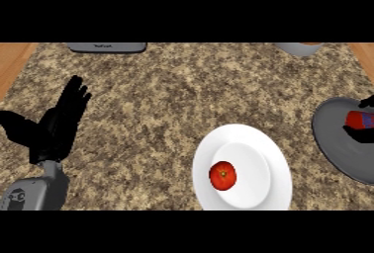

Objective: Pick the can from the plate and place it in the pan

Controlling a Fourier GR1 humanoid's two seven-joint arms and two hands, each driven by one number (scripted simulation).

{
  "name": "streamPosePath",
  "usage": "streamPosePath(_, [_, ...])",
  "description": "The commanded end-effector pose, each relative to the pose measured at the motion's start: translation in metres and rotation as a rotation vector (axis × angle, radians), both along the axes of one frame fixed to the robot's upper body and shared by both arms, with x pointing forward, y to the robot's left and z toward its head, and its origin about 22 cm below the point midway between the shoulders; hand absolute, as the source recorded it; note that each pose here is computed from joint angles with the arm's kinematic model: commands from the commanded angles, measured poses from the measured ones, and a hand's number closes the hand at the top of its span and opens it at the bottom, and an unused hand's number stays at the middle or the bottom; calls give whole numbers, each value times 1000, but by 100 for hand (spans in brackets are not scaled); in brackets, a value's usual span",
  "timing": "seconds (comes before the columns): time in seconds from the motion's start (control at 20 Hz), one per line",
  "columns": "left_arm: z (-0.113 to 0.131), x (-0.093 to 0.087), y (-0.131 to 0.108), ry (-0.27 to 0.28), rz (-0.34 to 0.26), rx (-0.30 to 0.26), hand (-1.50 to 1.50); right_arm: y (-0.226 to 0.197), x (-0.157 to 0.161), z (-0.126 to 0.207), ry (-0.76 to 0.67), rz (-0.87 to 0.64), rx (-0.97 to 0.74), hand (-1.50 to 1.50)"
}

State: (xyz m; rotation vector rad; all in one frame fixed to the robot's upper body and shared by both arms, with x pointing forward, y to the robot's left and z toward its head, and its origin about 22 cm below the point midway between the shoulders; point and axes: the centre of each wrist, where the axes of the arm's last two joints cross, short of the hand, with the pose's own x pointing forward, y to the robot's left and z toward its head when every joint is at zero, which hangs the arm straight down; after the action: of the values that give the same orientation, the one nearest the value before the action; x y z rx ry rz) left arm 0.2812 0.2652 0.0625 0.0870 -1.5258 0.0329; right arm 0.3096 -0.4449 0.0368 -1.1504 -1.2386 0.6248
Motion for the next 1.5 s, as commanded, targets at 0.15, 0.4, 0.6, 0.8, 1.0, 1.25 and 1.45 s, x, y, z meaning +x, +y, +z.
streamPosePath(0.15, [-8, 4, -4, -12, -6, -7, 0, -34, -12, -30, 76, 13, 143, -150])
streamPosePath(0.4, [-3, 10, -1, 1, 12, -14, 0, -36, -6, -20, -143, 47, 278, -150])
streamPosePath(0.6, [2, 4, 1, -10, 32, -1, 0, -72, -25, 3, -251, 36, 450, -150])
streamPosePath(0.8, [-4, -6, 17, 2, 41, -1, 0, -115, -73, 6, -324, -4, 629, -150])
streamPosePath(1.0, [-3, -5, 14, 13, 17, 6, 0, -144, -114, 17, -367, 40, 701, -150])
streamPosePath(1.25, [-4, -4, 4, -6, 25, -3, 0, -175, -179, 22, -386, 138, 859, -150])
streamPosePath(1.45, [-1, 0, 7, 7, 26, -8, 0, -183, -208, 24, -389, 136, 821, -150])
